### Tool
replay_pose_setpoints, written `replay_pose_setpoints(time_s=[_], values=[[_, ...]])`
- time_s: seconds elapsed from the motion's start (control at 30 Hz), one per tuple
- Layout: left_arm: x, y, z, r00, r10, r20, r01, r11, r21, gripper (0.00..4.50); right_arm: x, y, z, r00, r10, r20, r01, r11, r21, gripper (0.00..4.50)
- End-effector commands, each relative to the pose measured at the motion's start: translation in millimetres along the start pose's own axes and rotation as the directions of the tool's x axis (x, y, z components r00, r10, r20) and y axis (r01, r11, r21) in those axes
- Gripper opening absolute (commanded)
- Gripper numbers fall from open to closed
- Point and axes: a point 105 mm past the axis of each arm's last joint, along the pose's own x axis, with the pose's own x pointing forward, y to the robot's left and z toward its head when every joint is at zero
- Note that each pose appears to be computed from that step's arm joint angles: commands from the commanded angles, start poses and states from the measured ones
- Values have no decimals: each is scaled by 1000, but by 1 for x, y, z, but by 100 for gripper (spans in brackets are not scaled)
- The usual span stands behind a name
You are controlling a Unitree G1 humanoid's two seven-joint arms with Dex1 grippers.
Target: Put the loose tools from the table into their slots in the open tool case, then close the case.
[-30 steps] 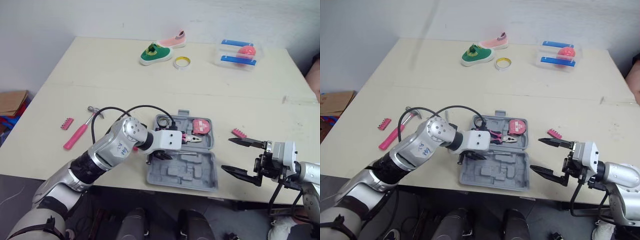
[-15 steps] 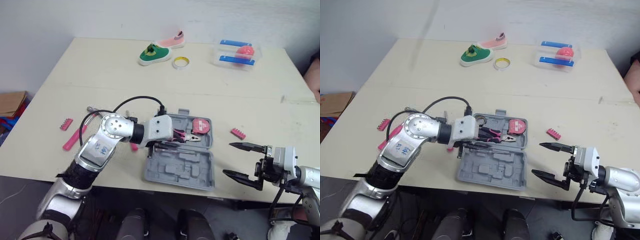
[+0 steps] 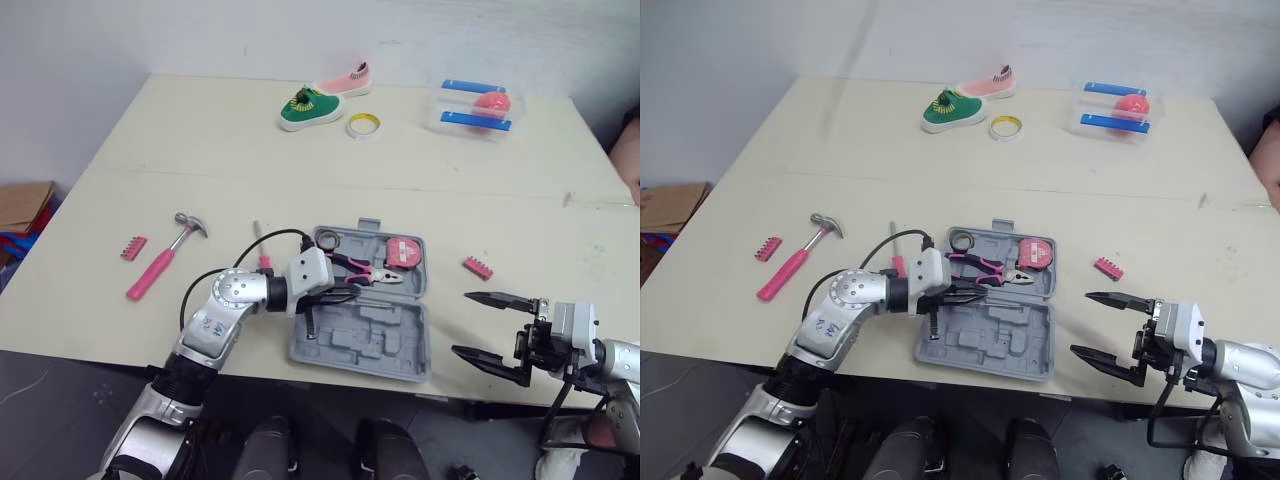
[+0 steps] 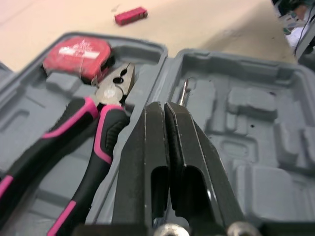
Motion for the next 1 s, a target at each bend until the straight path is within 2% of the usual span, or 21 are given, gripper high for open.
replay_pose_setpoints(time_s=[0.03, 0.57, 0.7, 0.87, 0.93, 1.0], values=[[1, -4, 2, 1000, -16, 18, 15, 1000, 11, 6, -5, -2, 7, 1000, -15, 22, 16, 999, -37, 450], [0, -8, -37, 986, -35, -162, 20, 995, -94, 6, -6, -2, 3, 999, -29, 18, 30, 999, -38, 450], [-2, -8, -54, 961, -44, -274, -6, 984, -177, 6, -7, -1, 2, 999, -35, 18, 36, 999, -36, 450], [-6, -14, -66, 939, -67, -339, -18, 970, -241, 6, -8, -1, 2, 999, -41, 20, 41, 998, -37, 450], [-8, -16, -70, 929, -78, -362, -21, 964, -264, 6, -8, -1, 2, 999, -42, 21, 42, 998, -37, 450], [-6, -17, -63, 942, -80, -325, 0, 971, -240, 6, -8, -1, 2, 999, -45, 21, 45, 998, -37, 450]])
